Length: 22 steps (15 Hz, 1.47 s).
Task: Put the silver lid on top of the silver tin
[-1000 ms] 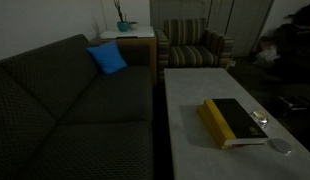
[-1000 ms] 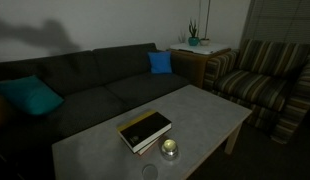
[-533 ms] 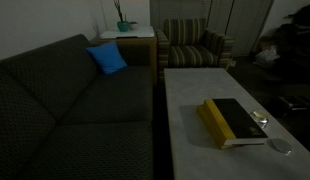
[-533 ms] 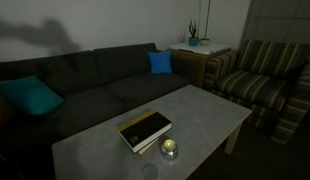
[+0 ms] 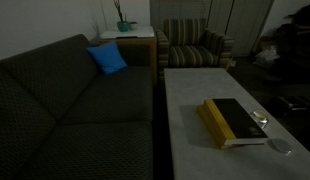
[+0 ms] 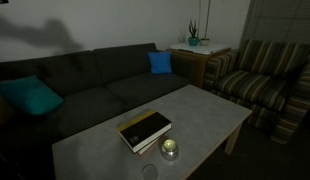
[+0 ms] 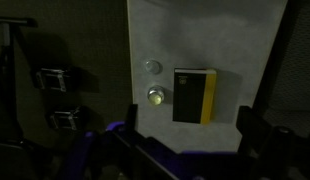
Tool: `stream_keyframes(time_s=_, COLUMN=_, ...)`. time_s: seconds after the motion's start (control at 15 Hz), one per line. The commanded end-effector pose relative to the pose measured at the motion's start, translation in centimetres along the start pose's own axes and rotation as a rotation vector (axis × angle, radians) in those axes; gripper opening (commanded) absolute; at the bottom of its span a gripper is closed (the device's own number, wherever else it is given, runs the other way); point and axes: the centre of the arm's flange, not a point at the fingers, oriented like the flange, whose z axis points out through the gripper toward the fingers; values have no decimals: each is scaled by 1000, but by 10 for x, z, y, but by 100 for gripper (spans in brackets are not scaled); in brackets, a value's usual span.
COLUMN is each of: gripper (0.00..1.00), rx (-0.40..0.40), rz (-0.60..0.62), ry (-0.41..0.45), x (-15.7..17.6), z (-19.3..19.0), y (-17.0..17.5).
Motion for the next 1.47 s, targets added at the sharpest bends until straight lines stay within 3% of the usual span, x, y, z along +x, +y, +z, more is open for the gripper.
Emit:
stream_keyframes(time_s=0.0, gripper=100, rx=-82, rz=-57, ry=-15, x=25, z=24, y=8)
stream_keyframes(time_s=0.27, gripper=100, rx=-125, rz=-92, ry=-47, x=44, z=52, y=20)
stream_keyframes(time_s=0.53, gripper=100, rx=-89, rz=-111, ry=-106, x=59, z=83, y=32)
stream_keyframes(time_s=0.6, gripper=100, rx=-108, rz=-87, ry=-73, x=39, z=66, y=28)
stream_keyframes(time_s=1.0, gripper=100, rx=-102, rz=-86, ry=-74, x=40, z=67, y=28)
stream_keyframes(time_s=1.27, gripper=100, rx=-162, rz=-173, ry=-101, x=63, z=93, y=34)
stream_keyframes(time_s=1.4, gripper=100, rx=-125, rz=-245, ry=-154, x=77, z=121, y=45)
